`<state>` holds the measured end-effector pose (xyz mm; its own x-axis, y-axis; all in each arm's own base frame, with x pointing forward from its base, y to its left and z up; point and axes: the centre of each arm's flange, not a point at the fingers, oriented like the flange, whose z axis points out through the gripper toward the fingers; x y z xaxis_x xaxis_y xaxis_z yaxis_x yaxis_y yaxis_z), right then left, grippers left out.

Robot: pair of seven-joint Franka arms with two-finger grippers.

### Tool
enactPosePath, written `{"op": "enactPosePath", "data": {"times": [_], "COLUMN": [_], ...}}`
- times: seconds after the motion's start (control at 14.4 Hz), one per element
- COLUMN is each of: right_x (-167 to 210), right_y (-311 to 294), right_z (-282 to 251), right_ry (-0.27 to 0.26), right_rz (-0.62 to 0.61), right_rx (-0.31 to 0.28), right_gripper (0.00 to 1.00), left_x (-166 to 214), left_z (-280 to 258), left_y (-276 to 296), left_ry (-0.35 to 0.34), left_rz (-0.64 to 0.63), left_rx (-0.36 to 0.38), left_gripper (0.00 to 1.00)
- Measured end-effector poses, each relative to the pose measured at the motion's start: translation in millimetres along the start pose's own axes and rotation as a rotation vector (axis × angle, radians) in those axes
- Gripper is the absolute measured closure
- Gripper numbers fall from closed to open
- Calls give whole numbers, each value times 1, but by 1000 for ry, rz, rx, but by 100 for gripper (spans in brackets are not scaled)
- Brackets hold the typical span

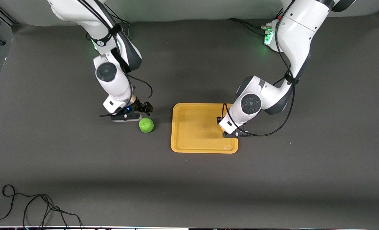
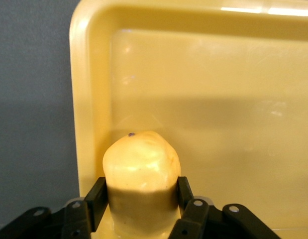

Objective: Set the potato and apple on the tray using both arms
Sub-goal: 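Carry the potato onto the tray while the right gripper reaches the apple, then release the potato on the tray while the right gripper grasps the apple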

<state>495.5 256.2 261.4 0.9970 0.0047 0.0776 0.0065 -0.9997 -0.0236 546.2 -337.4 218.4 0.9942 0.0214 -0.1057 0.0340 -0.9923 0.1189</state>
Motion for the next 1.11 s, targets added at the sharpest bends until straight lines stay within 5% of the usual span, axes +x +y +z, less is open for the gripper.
{"op": "enactPosePath", "data": {"times": [0.28,0.56,0.83,1.11], "right_x": [5,14,18,42], "right_y": [-3,-7,-9,-16], "right_z": [39,65,72,31], "right_ry": [17,36,47,19], "right_rz": [-2,-5,-7,-5], "right_rx": [0,4,7,-8], "right_gripper": [0,0,29,29], "left_x": [11,10,-12,-30], "left_z": [-32,-153,-285,-357], "left_y": [-3,-44,-104,-199], "left_ry": [25,-15,52,7], "left_rz": [-10,-35,-18,71], "left_rx": [-4,74,104,134], "left_gripper": [0,0,0,0]}}
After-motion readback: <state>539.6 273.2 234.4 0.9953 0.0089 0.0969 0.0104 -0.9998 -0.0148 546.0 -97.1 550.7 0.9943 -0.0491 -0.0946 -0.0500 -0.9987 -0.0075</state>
